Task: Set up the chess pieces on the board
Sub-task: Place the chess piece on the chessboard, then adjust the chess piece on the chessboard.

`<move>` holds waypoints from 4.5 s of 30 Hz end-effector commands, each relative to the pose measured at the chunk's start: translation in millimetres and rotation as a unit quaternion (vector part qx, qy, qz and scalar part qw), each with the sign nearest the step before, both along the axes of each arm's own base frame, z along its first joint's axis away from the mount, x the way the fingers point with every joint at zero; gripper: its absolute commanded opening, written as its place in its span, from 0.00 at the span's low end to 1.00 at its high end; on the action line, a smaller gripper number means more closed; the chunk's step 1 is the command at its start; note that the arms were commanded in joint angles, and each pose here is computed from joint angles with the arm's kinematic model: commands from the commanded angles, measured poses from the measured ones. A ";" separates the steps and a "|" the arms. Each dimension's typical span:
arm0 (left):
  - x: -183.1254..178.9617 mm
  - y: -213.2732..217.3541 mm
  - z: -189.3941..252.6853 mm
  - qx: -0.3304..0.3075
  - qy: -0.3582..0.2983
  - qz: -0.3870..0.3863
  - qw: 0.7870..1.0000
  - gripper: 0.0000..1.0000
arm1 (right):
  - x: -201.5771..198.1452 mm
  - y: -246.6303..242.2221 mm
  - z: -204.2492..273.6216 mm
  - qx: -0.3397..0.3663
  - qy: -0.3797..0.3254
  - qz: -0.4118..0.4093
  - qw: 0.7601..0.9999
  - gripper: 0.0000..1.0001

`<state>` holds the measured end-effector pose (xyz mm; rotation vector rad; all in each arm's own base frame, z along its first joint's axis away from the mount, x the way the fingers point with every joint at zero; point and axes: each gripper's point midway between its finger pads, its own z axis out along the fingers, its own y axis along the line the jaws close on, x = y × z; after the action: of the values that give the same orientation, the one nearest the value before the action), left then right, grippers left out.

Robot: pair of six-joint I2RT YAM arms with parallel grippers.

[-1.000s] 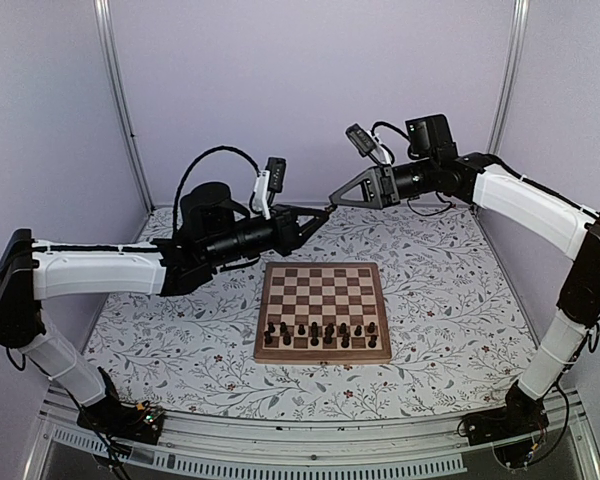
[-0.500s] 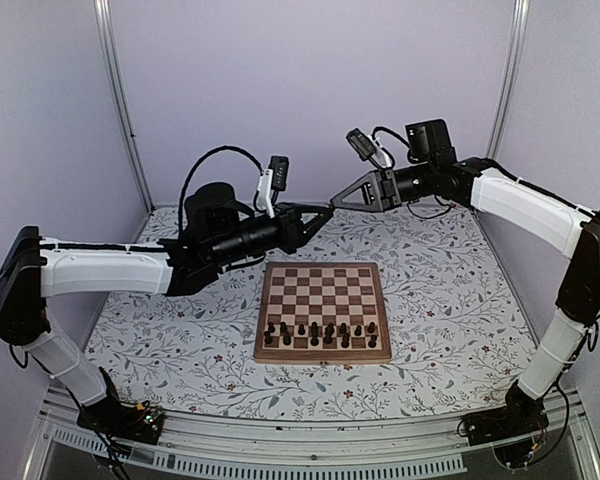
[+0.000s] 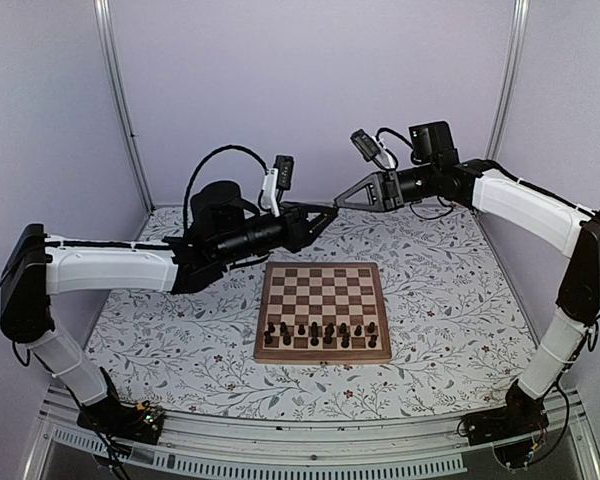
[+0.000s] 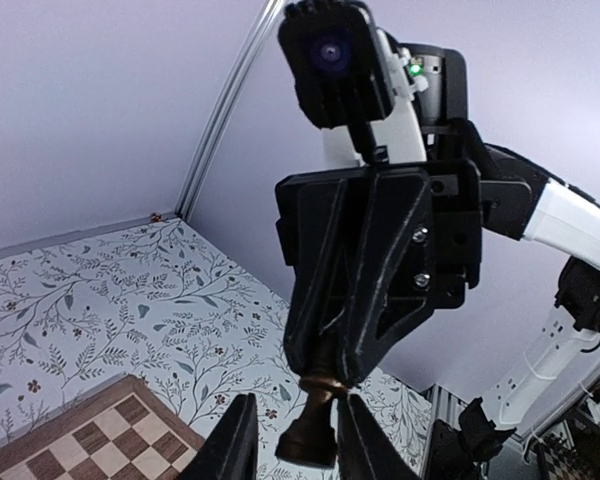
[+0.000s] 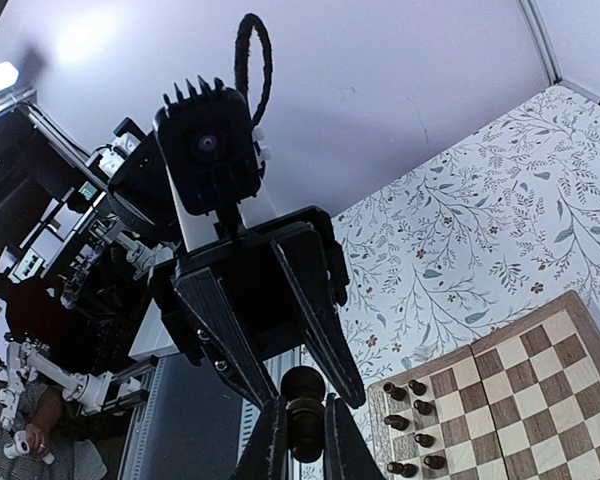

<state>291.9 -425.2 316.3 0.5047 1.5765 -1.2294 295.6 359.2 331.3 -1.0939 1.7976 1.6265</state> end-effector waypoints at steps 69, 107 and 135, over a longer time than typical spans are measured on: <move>65.3 111.9 -52.0 0.202 0.014 0.133 0.970 0.44 | -85.5 -51.7 -263.2 -0.424 -0.338 0.093 0.835 0.06; 66.2 117.1 -42.0 0.226 -0.007 0.140 0.964 0.44 | -15.3 -92.7 -135.7 -0.288 -0.272 -0.063 0.916 0.46; 64.8 135.8 -54.3 0.333 -0.028 0.174 0.926 0.45 | 63.0 -204.8 -88.0 -0.221 -0.228 -0.314 0.895 0.58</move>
<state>358.5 -288.0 264.5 0.6028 1.9210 -0.4262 345.5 163.9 210.3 -0.9150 2.0011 0.5561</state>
